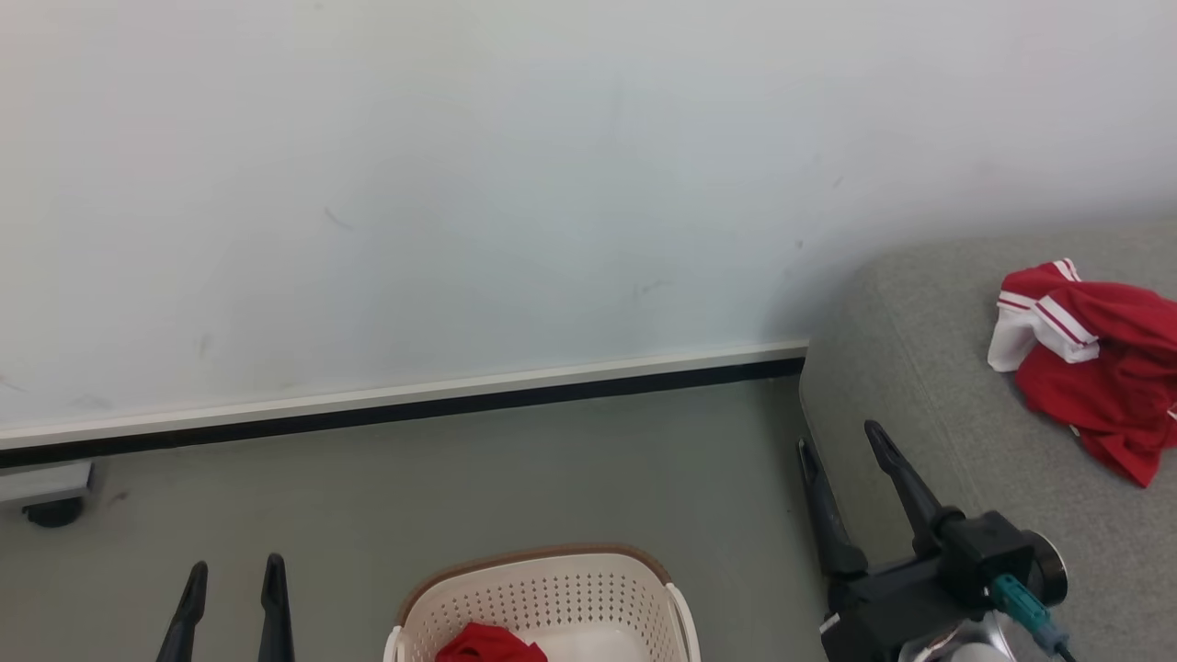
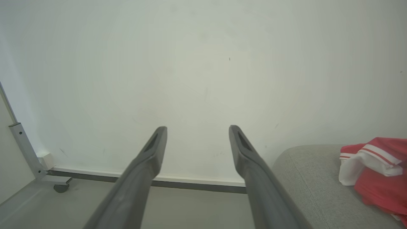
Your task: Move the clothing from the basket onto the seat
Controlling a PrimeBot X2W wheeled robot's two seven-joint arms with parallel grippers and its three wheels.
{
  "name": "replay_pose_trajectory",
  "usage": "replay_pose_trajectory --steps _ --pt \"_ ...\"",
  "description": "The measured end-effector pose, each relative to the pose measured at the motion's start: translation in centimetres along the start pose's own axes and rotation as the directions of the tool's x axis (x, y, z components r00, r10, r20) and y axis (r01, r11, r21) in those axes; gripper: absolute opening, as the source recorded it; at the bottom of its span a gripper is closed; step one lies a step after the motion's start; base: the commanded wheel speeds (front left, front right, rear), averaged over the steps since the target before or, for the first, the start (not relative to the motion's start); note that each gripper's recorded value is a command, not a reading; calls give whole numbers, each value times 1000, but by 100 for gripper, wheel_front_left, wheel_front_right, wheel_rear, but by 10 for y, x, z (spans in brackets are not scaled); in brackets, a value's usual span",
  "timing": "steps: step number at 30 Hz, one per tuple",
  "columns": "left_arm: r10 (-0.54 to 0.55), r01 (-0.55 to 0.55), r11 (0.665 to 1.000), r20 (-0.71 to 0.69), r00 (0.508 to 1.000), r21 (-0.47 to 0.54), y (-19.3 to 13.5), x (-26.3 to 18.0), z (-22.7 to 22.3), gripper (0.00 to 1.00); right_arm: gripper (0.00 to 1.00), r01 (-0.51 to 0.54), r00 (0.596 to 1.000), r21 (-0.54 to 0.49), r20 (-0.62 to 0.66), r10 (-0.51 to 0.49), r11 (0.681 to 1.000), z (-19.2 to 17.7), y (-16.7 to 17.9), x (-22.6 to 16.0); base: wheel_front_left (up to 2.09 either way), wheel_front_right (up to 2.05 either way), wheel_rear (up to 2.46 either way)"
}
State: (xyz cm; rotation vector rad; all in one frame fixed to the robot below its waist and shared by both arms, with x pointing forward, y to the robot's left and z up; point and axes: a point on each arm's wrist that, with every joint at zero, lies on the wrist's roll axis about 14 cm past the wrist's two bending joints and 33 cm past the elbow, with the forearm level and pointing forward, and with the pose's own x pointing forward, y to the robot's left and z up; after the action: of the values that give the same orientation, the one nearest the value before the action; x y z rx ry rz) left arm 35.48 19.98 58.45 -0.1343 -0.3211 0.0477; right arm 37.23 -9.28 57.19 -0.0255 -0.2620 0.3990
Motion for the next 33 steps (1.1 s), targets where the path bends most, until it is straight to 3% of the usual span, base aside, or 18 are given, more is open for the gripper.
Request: replay_pose_trajectory --steps 7,15,33 --pt "-29 29 999 11 1000 28 1 -22 8 100 100 -19 999 -6 31 19 1000 10 15 -16 0 0 0" --pt "-63 66 997 -49 997 50 -6 -38 -9 100 100 -22 999 3 -32 22 1000 -8 26 -42 0 0 0" --pt "-82 87 994 -72 994 60 -12 -42 -15 100 100 16 999 2 -47 -16 1000 -11 17 -52 0 0 0"
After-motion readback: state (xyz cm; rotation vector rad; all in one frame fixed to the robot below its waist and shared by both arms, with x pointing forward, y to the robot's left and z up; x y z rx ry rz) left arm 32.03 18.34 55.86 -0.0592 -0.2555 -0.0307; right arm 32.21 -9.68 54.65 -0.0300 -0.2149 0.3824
